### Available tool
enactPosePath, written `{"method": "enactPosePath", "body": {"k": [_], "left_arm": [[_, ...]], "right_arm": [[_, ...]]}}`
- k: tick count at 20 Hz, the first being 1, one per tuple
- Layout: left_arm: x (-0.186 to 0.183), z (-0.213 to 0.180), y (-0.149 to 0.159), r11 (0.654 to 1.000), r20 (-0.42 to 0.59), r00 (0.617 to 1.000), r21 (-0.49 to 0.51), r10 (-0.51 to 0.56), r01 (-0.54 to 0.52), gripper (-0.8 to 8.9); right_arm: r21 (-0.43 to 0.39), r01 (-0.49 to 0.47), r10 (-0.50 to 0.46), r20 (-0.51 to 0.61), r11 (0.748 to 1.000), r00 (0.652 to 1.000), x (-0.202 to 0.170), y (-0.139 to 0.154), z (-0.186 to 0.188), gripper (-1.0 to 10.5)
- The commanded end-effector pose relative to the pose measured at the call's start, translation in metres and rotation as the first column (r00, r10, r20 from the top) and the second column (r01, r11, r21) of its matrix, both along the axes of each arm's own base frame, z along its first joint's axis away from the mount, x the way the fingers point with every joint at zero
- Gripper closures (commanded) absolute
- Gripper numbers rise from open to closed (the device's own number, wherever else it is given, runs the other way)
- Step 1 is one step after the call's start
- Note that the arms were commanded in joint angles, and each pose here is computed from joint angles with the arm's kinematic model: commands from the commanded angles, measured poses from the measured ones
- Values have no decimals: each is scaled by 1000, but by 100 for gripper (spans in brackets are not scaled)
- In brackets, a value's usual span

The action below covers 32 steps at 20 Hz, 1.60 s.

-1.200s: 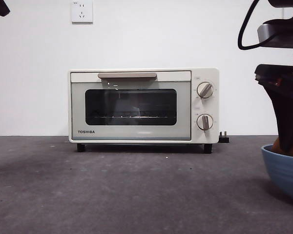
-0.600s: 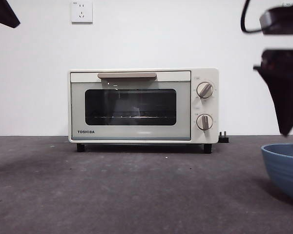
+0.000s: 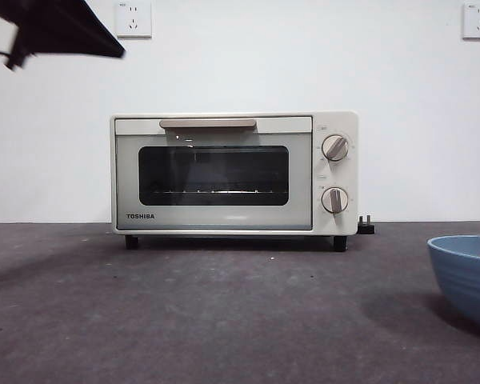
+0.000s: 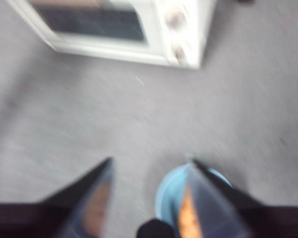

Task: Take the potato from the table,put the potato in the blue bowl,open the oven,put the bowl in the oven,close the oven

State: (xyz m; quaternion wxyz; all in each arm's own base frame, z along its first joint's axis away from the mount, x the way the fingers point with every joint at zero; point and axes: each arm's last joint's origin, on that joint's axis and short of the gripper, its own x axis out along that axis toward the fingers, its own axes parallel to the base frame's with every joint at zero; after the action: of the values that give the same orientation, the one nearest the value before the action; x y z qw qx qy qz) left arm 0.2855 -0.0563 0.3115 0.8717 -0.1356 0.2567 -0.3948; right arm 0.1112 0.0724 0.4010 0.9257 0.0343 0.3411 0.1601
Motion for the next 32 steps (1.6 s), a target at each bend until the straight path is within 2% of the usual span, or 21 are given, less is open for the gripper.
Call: {"method": "enactPosePath", "body": {"k": [1,3,6,8,13,18,23,25,28,32], "left_arm": [[25,-2,-9,999,-46,999,-34,-15,14,819],[47,5,-16,999,-48,999,-33,-26,25,819],[76,16,-33,999,-63,997,-11,-53,52,819],[88,18,-46,997,-62,997,54,-44,48,819],[108,10,-74,971,-9,1000,238,-1,4,819],[117,-2,-80,951,14,998,302,65,-66,819],[118,-5,-79,945,20,998,322,58,-61,819],[116,-8,-78,940,-17,998,338,56,-47,819],[112,-14,-77,911,-47,997,411,56,-32,819],[107,-19,-75,900,-122,991,436,62,-3,819]], "right_arm": [[39,-11,9,57,999,998,-14,-9,12,928],[55,-4,-1,90,998,996,-26,-17,16,929],[15,35,-37,81,999,996,-37,-27,13,954],[17,27,-28,83,999,996,-44,-32,13,954],[84,11,-21,119,996,993,-61,-43,16,954],[112,9,-22,115,994,993,-69,-48,15,954],[108,11,-23,106,994,994,-70,-48,14,954],[108,11,-23,105,994,994,-70,-48,14,954],[108,11,-23,105,994,994,-70,-48,14,954],[107,11,-23,105,994,994,-70,-48,14,954]]}}
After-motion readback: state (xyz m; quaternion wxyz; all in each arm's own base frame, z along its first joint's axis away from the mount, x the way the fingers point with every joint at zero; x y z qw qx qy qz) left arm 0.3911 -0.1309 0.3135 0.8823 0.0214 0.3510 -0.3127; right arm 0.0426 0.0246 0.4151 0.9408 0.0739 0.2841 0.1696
